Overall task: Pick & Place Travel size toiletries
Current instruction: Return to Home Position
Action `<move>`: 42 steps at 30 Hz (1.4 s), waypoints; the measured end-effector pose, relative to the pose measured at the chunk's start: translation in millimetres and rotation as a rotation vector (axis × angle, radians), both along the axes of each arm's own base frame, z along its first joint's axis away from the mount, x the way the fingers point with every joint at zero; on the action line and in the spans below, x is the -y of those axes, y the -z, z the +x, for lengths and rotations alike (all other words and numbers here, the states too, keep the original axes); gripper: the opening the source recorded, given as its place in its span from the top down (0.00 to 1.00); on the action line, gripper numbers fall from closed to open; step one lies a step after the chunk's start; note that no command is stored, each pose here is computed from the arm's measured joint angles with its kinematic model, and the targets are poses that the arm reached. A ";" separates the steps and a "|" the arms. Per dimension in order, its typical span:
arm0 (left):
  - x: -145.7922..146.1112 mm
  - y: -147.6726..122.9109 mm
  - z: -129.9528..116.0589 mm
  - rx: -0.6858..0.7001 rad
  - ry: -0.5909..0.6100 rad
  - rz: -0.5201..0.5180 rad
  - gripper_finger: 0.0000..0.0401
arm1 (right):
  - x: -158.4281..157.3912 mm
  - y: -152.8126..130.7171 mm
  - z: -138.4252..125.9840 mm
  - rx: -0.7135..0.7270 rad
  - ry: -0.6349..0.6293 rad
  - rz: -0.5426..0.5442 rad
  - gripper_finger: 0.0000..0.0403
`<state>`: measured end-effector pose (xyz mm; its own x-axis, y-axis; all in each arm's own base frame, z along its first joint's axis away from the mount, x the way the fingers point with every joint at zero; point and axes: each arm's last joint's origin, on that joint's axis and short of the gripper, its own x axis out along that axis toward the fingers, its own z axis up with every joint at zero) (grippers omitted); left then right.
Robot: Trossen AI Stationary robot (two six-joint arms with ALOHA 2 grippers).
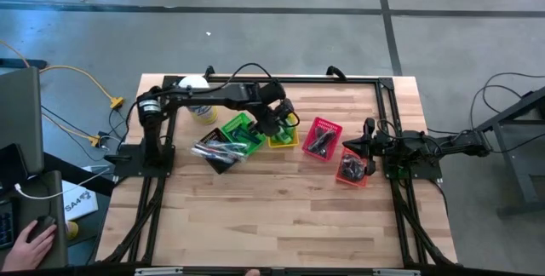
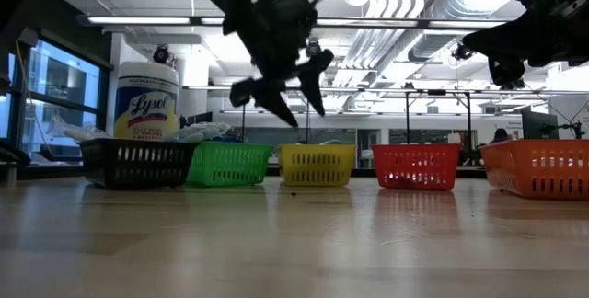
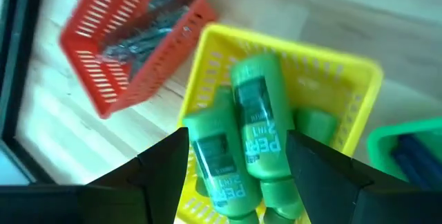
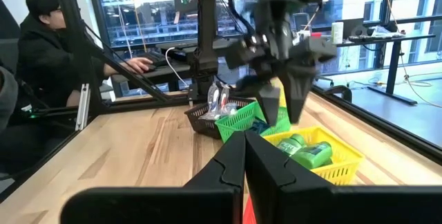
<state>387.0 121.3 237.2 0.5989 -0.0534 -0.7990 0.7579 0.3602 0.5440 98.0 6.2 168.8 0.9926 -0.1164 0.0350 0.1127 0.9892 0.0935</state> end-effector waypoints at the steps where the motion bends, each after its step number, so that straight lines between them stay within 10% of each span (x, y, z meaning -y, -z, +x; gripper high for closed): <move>1: 2.2 -5.0 -1.4 0.010 -0.007 -0.003 0.42 | 0.0 0.0 0.0 0.000 0.001 0.000 0.99; 6: 21.9 -38.3 -17.6 0.038 -0.015 -0.057 0.49 | 0.0 0.0 0.0 -0.001 0.000 0.000 0.99; 13: 68.9 -102.1 -69.0 0.039 -0.156 -0.259 0.95 | -0.7 0.4 0.1 -0.004 -0.024 -0.002 0.99; 23: 119.4 -149.5 -176.4 0.459 -0.429 -0.581 1.00 | -4.0 0.6 0.2 -0.005 -0.138 0.008 0.99; 33: 123.7 -65.9 -237.9 0.722 -0.417 -1.077 1.00 | -6.2 0.5 0.0 -0.004 -0.218 0.117 0.99; 42: 122.6 8.1 -260.7 0.739 -0.495 -1.135 1.00 | -5.1 -1.1 0.1 0.016 -0.185 0.151 0.99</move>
